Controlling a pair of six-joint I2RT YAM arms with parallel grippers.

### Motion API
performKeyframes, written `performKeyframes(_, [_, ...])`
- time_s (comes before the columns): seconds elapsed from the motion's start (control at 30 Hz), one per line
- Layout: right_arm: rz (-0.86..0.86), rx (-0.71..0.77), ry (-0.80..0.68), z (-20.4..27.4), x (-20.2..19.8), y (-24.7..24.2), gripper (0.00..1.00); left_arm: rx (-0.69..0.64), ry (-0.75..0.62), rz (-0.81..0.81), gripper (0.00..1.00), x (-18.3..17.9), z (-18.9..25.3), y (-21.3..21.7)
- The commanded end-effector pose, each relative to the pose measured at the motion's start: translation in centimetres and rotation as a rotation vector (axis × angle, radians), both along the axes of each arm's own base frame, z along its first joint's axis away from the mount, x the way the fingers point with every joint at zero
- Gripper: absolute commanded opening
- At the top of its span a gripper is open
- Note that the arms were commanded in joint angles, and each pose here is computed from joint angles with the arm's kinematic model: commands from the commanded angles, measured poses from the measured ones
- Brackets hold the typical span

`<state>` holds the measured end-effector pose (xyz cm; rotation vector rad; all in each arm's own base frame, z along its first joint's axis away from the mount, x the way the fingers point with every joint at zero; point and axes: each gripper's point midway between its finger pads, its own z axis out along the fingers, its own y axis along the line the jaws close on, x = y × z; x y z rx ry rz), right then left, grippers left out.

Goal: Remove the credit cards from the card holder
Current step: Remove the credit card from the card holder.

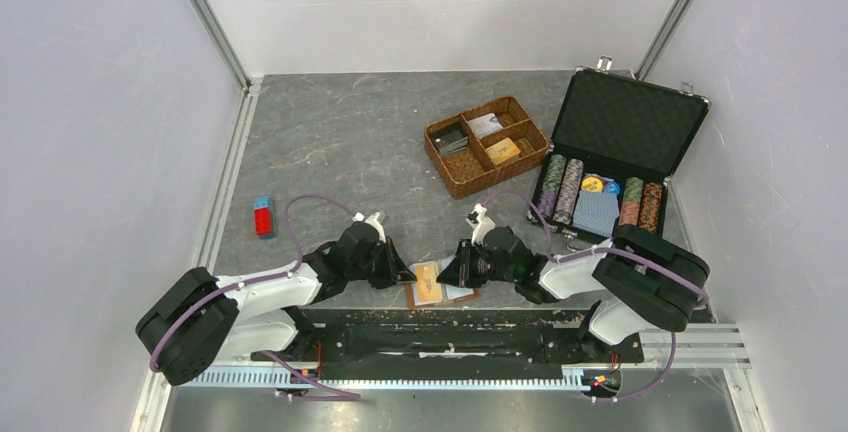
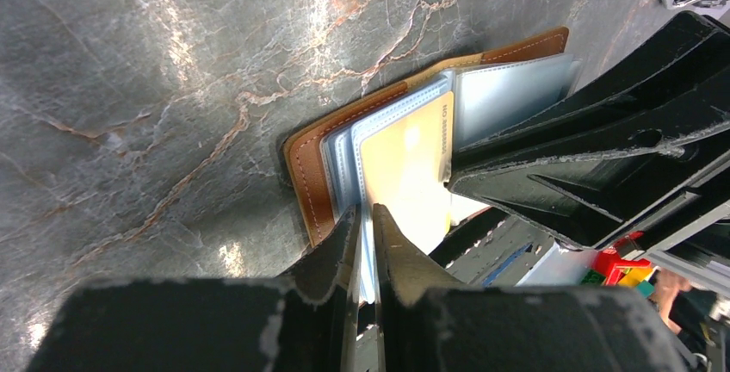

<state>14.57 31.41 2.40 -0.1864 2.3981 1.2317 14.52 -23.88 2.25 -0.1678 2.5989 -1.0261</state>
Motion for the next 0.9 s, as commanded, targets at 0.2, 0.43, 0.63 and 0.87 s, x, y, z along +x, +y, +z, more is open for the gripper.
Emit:
performKeyframes(0.2, [0.002,0.049,0.002,0.6,0.0,0.5,0.15,0.043,0.012,-0.023,0.16,-0.6,-1.0,0.7])
performKeyframes(0.43, [-0.01,0.089,-0.002,1.2,0.0,0.5,0.05,0.045,0.016,-0.023,0.16,-0.7,-1.2,0.7])
performKeyframes(0.63, [-0.028,0.136,-0.019,2.0,0.1,0.1,0.0,0.075,0.025,-0.013,0.16,-0.6,-1.6,1.1])
performKeyframes(0.87, [-0.046,0.118,-0.033,1.9,0.3,-1.0,0.0,0.071,0.028,-0.013,0.16,-0.7,-1.8,1.0])
